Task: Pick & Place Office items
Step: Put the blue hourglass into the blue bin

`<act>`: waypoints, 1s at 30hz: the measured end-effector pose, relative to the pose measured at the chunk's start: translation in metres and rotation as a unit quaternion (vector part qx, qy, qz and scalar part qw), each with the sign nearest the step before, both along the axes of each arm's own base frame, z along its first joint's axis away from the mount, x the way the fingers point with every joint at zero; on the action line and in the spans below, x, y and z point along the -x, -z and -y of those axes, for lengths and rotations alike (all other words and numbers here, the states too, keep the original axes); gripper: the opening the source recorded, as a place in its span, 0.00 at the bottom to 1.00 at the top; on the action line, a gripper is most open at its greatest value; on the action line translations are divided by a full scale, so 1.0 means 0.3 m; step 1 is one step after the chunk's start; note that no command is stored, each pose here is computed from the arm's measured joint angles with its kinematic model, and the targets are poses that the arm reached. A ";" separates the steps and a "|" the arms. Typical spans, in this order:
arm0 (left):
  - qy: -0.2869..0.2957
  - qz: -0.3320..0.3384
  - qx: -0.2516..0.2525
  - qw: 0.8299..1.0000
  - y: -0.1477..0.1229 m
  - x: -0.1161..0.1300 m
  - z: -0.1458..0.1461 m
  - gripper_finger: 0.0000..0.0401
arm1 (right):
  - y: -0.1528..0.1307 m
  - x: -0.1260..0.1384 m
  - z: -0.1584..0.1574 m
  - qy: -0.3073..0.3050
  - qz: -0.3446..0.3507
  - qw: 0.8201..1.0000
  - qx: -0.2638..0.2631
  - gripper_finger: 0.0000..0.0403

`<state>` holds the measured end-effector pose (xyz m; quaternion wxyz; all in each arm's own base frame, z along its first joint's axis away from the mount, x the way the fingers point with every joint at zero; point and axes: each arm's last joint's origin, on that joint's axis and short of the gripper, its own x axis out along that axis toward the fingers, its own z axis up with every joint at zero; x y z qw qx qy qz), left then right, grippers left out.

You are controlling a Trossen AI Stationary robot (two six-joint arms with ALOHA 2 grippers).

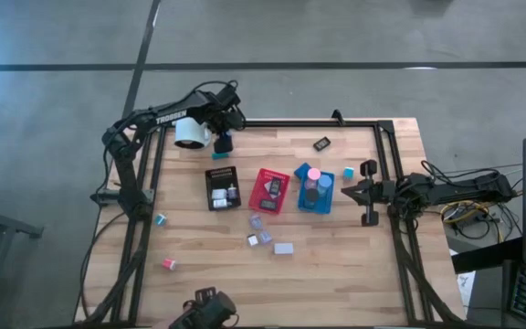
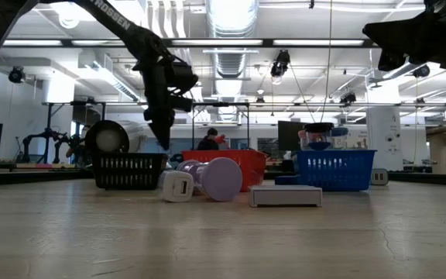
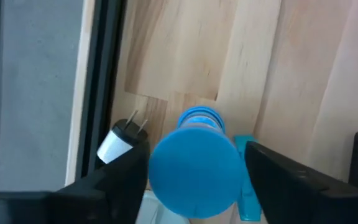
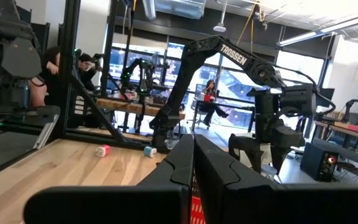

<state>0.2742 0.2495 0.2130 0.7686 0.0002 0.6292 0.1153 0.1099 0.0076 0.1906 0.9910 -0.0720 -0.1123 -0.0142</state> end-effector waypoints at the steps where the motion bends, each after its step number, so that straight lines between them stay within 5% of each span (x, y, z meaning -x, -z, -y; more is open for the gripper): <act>1: 0.003 -0.003 0.000 1.000 0.004 0.002 0.001 0.61 | 0.000 0.000 0.000 0.000 0.000 1.000 0.000 0.02; 4: 0.017 -0.009 -0.002 1.000 0.015 0.005 0.004 0.50 | 0.000 0.000 0.000 0.000 0.000 1.000 0.000 0.02; 11: 0.025 -0.015 -0.013 1.000 -0.003 -0.005 0.020 0.50 | 0.000 0.000 0.000 0.001 0.000 1.000 0.007 0.02; 18: 0.041 0.088 -0.081 0.992 -0.252 0.002 0.133 0.50 | 0.005 -0.001 0.000 0.002 -0.008 1.000 0.010 0.02; 24: 0.023 0.242 -0.112 0.963 -0.506 0.107 0.312 0.50 | 0.013 -0.003 0.000 0.001 -0.020 1.000 0.010 0.02; 30: -0.007 0.379 -0.116 0.918 -0.621 0.250 0.476 0.50 | 0.015 -0.003 0.000 -0.001 -0.023 1.000 -0.002 0.02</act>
